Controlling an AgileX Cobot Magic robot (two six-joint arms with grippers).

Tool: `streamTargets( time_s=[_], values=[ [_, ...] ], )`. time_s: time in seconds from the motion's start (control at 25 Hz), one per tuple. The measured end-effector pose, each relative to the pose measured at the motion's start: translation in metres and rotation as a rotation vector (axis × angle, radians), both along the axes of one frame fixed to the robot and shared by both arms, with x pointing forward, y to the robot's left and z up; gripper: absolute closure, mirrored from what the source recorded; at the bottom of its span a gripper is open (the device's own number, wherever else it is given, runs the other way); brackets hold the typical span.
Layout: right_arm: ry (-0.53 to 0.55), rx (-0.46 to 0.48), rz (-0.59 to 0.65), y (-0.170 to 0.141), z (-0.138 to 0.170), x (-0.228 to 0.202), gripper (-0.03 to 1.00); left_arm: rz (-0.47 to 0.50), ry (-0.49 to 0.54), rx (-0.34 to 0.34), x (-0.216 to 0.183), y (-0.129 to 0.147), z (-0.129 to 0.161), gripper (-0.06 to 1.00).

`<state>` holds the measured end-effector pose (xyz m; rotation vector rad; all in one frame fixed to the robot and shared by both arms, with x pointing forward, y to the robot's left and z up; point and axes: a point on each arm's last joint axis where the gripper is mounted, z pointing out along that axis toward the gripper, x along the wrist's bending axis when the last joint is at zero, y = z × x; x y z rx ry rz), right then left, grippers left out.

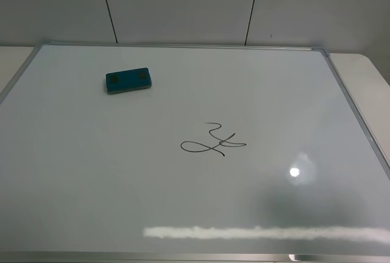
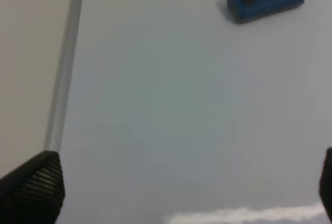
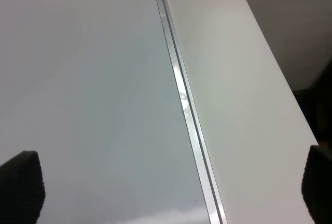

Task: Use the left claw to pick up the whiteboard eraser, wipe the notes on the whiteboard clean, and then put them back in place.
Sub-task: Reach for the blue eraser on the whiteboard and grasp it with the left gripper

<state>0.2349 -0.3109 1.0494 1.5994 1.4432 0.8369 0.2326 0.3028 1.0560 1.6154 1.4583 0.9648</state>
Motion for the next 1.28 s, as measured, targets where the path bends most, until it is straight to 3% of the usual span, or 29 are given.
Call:
streamTargets(
  time_s=[0.2, 0.52, 0.56, 0.68, 0.8, 0.92, 1.04, 1.28],
  values=[
    [0.0, 0.0, 0.0, 0.0, 0.0, 0.0, -0.02, -0.038, 0.127, 0.009, 0.021, -0.004, 0.01, -0.05],
    [0.0, 0.0, 0.0, 0.0, 0.0, 0.0, -0.02, -0.237, 0.358, 0.232, 0.109, -0.012, 0.053, -0.05],
    [0.0, 0.0, 0.0, 0.0, 0.0, 0.0, -0.02, -0.237, 0.358, 0.232, 0.109, -0.012, 0.053, -0.05],
    [0.0, 0.0, 0.0, 0.0, 0.0, 0.0, -0.02, -0.344, 0.457, 0.307, 0.173, -0.017, 0.061, -0.05],
    [0.0, 0.0, 0.0, 0.0, 0.0, 0.0, -0.02, -0.438, 0.551, 0.358, 0.22, -0.03, 0.051, -0.05],
    [0.0, 0.0, 0.0, 0.0, 0.0, 0.0, -0.02, -0.55, 0.612, 0.457, 0.263, -0.051, 0.038, -0.05],
    [0.0, 0.0, 0.0, 0.0, 0.0, 0.0, -0.02, -0.635, 0.625, 0.549, 0.297, -0.074, 0.029, -0.05],
    [0.0, 0.0, 0.0, 0.0, 0.0, 0.0, -0.02, -0.746, 0.646, 0.627, 0.348, -0.11, 0.005, -0.05]
  ],
)
